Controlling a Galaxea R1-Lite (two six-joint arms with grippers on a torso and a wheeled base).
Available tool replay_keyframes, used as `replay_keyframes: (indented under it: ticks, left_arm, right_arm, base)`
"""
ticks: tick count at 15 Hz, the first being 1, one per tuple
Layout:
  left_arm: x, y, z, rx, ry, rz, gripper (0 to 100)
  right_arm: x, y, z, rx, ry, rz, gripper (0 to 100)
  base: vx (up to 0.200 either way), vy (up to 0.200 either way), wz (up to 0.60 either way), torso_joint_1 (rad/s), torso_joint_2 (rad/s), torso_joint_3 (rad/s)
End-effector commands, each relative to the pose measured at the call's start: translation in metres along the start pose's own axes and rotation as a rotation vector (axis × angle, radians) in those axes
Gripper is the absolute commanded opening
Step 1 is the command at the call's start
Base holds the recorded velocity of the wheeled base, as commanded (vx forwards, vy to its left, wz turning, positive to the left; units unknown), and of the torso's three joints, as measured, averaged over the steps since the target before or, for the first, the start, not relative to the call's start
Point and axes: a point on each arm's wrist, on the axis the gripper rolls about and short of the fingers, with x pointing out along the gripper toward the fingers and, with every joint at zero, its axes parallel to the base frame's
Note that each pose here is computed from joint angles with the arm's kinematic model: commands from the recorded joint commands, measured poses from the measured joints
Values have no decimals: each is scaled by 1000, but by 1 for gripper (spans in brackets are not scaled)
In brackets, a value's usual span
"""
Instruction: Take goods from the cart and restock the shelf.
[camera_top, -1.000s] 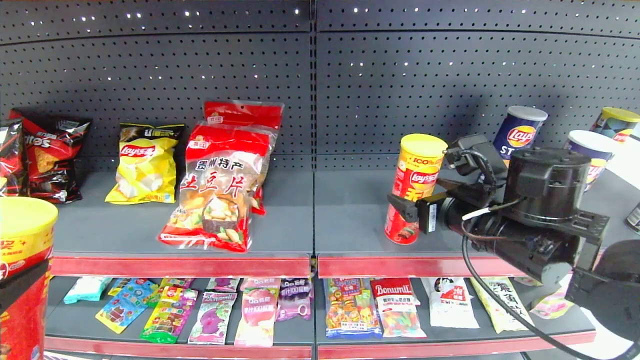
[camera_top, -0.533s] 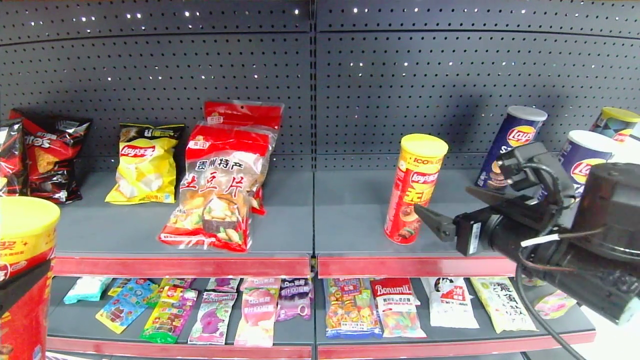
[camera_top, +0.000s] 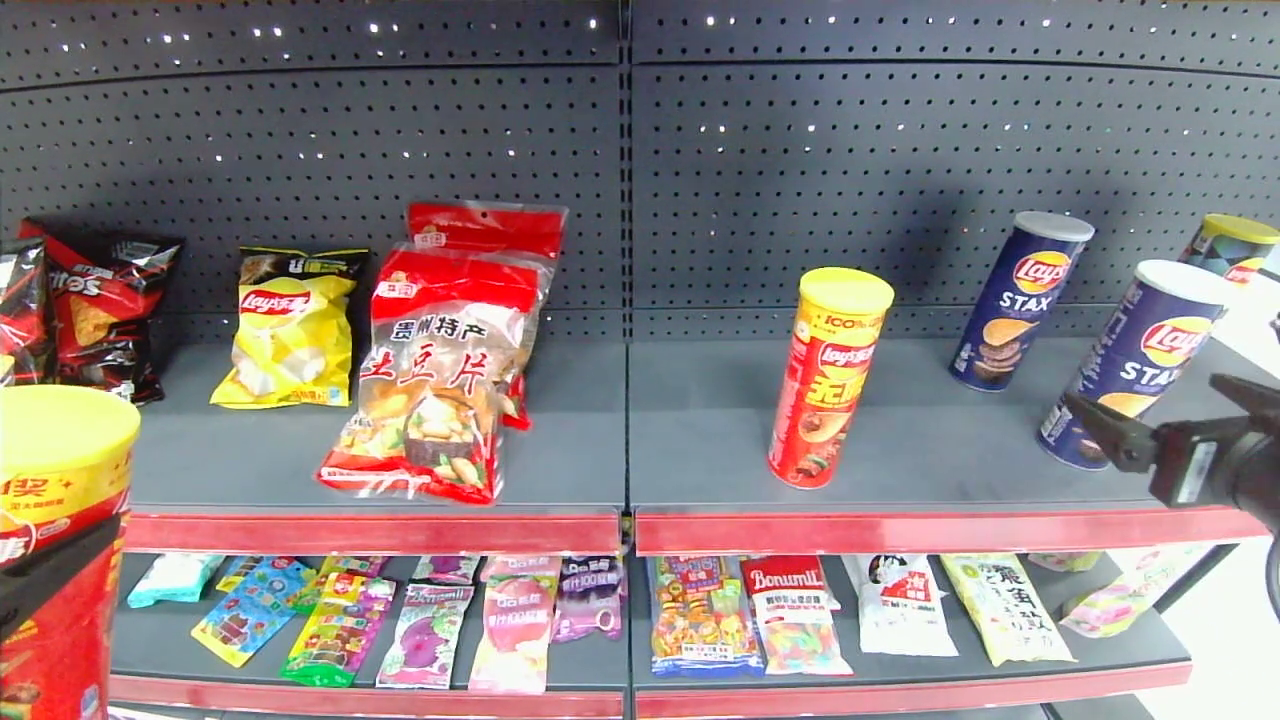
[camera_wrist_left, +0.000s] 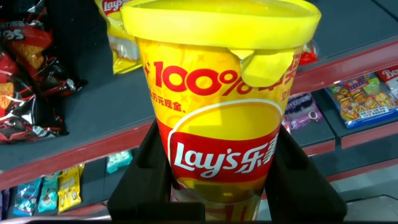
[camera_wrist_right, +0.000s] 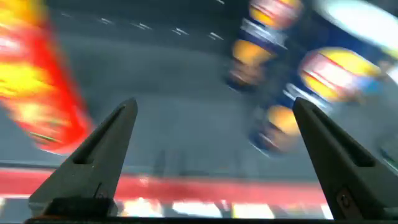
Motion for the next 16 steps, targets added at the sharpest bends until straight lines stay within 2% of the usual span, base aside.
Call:
replay_keyframes:
  ticks: [1, 6, 9, 14, 16]
  left_arm:
    - [0, -1, 3, 7, -16, -25, 0]
    - [-2, -1, 6, 0, -33, -23, 0]
    - [-2, 0, 9, 2, -42, -21, 0]
    - [0, 4, 19, 5, -59, -26, 0]
    - [0, 4, 19, -10, -63, -35, 0]
  right_arm:
    - [-47, -10, -21, 9, -9, -8, 100]
    - [-96, -13, -67, 12, -29, -16, 100]
    - [-101, -15, -75, 19, -29, -58, 100]
    - [-107, -21, -82, 45, -15, -196, 100]
    - [-122, -19, -96, 44, 28, -196, 100]
  base:
    - [0, 0, 0, 0, 0, 0]
    - [0, 0, 0, 0, 0, 0]
    - [0, 0, 0, 0, 0, 0]
    - [0, 0, 0, 0, 0, 0]
    - [0, 0, 0, 0, 0, 0]
